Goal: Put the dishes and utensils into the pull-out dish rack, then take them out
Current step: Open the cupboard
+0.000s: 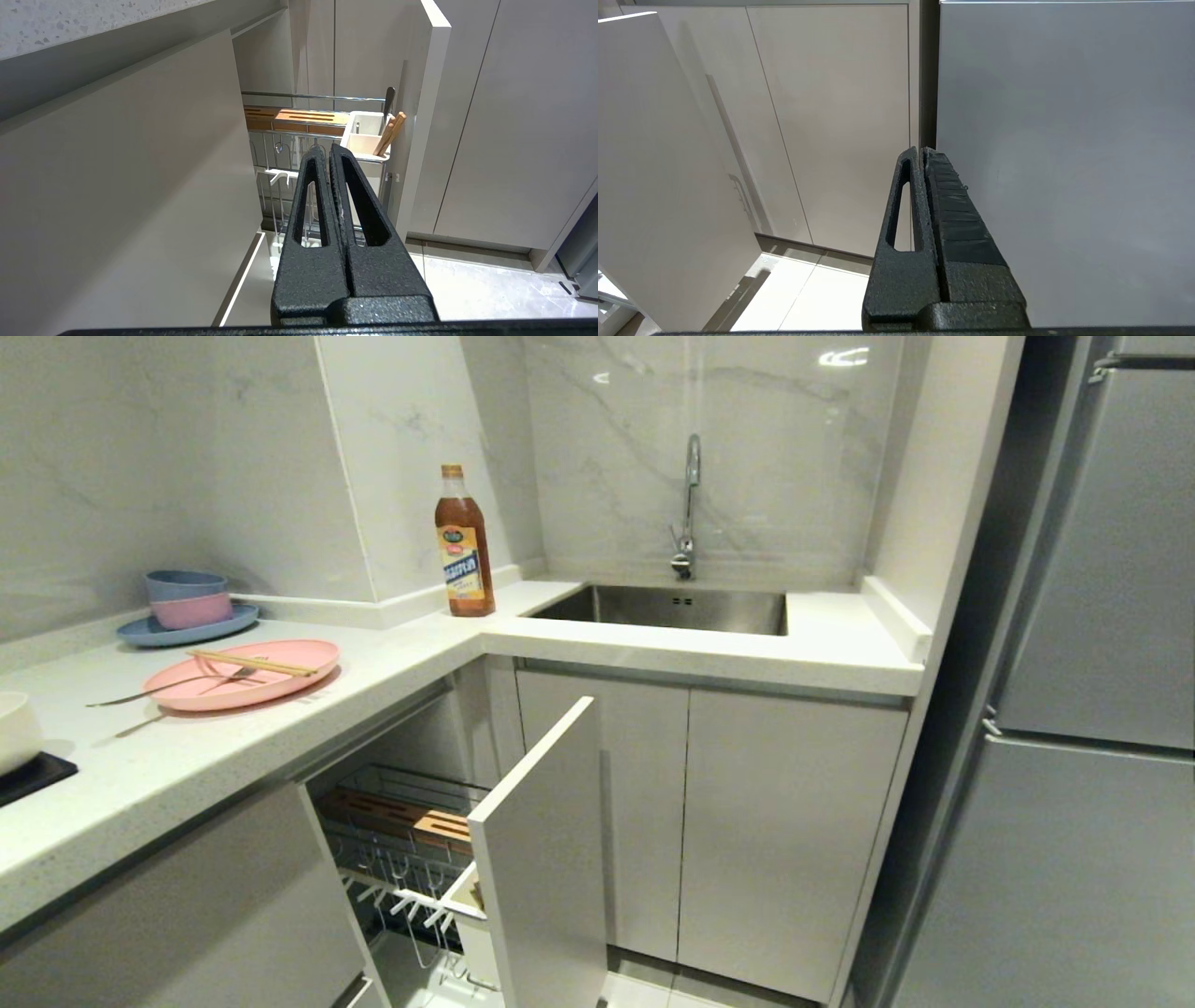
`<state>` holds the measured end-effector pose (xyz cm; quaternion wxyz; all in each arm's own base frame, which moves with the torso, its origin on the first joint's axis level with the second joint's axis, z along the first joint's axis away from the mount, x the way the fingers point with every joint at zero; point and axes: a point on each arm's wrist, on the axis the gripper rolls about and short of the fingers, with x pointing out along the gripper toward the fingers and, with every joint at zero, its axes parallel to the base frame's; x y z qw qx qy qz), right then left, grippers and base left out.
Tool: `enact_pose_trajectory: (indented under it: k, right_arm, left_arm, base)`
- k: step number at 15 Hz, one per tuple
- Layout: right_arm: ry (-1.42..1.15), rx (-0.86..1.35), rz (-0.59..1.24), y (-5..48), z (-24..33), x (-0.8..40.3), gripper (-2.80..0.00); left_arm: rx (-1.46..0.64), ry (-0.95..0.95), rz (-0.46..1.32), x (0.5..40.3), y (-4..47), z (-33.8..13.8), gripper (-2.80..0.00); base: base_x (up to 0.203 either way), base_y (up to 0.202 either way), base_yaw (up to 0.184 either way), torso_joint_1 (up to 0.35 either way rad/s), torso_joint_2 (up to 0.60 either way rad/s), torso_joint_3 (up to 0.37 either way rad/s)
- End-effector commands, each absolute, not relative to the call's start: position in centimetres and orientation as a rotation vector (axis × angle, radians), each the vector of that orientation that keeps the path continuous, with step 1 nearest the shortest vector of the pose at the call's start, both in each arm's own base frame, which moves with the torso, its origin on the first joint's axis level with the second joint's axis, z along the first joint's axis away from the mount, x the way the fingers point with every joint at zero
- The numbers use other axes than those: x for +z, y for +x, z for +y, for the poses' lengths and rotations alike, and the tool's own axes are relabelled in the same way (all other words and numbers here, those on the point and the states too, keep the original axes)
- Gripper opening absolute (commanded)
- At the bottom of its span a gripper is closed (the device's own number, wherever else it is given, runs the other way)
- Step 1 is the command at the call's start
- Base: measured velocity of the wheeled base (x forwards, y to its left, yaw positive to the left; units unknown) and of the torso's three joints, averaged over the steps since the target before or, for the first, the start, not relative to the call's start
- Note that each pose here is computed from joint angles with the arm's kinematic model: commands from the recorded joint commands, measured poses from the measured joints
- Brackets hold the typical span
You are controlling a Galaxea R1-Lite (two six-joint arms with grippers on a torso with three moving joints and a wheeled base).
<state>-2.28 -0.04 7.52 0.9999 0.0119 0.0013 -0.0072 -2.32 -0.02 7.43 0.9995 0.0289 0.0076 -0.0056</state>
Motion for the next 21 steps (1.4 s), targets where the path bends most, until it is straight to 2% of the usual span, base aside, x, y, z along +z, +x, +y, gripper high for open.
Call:
enact_pose_trajectory:
  k: [1,8,12,14,19,21]
  right_arm:
    - [0.024,-0.014,0.006,-2.3,0.0,7.4,-2.80]
    - [0.024,-0.014,0.005,-2.3,0.0,7.4,-2.80]
    - [0.024,-0.014,0.004,-2.3,0.0,7.5,-2.80]
    - [0.024,-0.015,0.007,-2.3,0.0,7.4,-2.80]
    - [0.023,-0.014,0.004,-2.3,0.0,7.5,-2.80]
    - [0.023,-0.014,0.006,-2.3,0.0,7.4,-2.80]
  left_arm:
    - [-0.011,0.058,0.014,7.5,-2.3,0.0,-2.80]
    - [-0.010,0.069,-0.029,8.2,-2.5,0.0,-2.80]
    - [-0.003,0.073,-0.197,14.7,-4.9,0.0,-2.80]
    - [-0.005,0.078,-0.168,18.5,-4.2,0.0,-2.80]
    - [-0.035,0.033,-0.082,28.4,2.0,-0.1,-2.80]
    - [-0.085,0.017,-0.016,30.7,6.0,-0.5,-2.80]
  base:
    - [0.000,0.000,0.000,0.000,0.00,0.000]
    - [0.000,0.000,0.000,0.000,0.00,0.000]
    - [0.000,0.000,0.000,0.000,0.00,0.000]
    - [0.000,0.000,0.000,0.000,0.00,0.000]
    - [0.000,0.000,0.000,0.000,0.00,0.000]
    - [0.000,0.000,0.000,0.000,0.00,0.000]
